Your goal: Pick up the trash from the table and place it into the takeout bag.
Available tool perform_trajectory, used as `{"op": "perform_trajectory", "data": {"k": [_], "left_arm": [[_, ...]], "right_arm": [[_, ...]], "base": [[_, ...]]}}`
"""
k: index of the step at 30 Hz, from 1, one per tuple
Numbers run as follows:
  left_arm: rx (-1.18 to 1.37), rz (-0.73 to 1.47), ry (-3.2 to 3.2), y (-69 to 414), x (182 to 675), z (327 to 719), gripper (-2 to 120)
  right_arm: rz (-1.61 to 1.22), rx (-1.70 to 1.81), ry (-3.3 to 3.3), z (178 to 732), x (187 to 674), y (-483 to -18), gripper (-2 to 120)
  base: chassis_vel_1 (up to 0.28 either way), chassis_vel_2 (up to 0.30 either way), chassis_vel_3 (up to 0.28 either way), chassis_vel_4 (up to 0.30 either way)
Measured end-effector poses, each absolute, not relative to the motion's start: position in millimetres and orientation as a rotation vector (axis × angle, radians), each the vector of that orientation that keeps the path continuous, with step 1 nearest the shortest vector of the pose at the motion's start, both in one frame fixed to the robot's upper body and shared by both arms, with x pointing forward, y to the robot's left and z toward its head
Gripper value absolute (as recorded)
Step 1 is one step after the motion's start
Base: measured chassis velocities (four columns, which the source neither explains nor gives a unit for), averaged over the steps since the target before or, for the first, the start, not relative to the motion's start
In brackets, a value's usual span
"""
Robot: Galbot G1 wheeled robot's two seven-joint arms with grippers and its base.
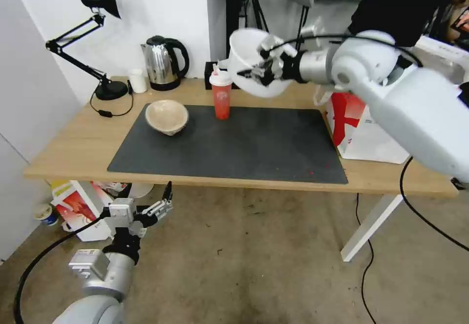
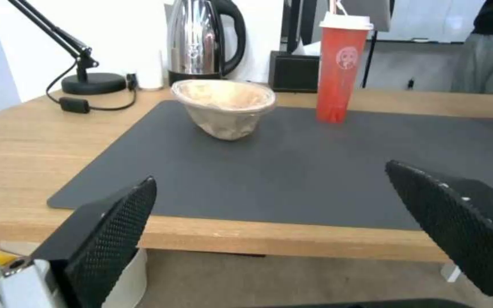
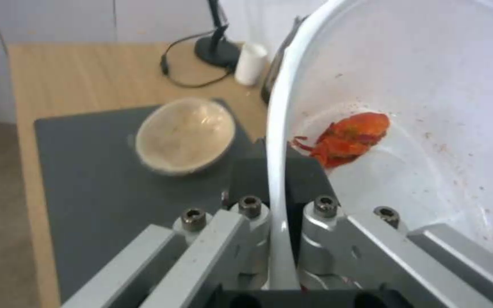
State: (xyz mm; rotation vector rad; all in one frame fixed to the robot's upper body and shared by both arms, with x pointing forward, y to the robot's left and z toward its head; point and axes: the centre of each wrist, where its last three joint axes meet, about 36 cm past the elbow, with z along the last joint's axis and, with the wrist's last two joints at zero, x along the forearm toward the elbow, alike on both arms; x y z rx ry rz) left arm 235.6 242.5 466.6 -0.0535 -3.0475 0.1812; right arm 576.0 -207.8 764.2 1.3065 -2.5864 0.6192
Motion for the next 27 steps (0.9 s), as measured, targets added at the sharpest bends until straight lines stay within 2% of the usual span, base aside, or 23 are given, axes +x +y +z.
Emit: {"op": "perform_trajectory", "data": {"k": [15,27], "left_arm": [[-0.059,0.191,-3.042,240.8,238.5,462.4,100],[-0.080,0.178,-3.028,244.6,238.1,468.6,100]], "right_arm": [[0.707,1.202,-2.601,801.7,583.7,-232.7,0],[0.680,1.021,-2.657,819.9,590.4,-292.3,0]], "base": [[0.000,0.000,0.000,0.000],[0.000,0.000,0.000,0.000]]}}
